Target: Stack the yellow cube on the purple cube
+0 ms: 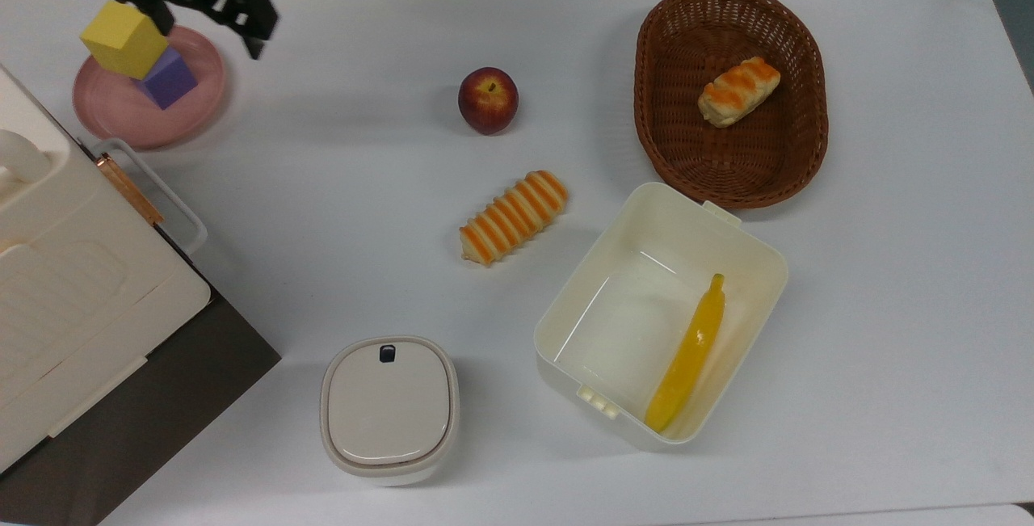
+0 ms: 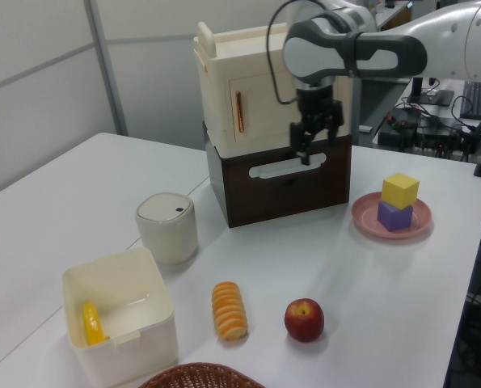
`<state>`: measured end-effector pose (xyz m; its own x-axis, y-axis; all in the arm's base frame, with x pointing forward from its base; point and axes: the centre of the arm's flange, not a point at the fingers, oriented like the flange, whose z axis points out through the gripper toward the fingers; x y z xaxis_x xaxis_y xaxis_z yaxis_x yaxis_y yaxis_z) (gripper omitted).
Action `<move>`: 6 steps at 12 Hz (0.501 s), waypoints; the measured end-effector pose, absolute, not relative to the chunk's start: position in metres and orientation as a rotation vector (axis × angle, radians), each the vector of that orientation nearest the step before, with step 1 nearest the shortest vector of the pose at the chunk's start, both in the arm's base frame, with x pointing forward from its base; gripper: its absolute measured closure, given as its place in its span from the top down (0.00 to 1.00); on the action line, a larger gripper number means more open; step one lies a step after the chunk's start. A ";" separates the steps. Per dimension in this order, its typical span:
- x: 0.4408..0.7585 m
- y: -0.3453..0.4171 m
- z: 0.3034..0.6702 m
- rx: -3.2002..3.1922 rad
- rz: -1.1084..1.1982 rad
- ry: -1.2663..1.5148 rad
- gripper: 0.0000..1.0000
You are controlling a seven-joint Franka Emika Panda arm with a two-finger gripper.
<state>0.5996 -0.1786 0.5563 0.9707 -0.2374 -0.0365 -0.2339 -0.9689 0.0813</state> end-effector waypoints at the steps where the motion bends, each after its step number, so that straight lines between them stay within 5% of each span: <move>1: 0.604 -0.155 0.563 3.046 -0.050 -0.326 1.00; 6: 0.611 -0.054 0.592 3.057 0.039 -0.239 1.00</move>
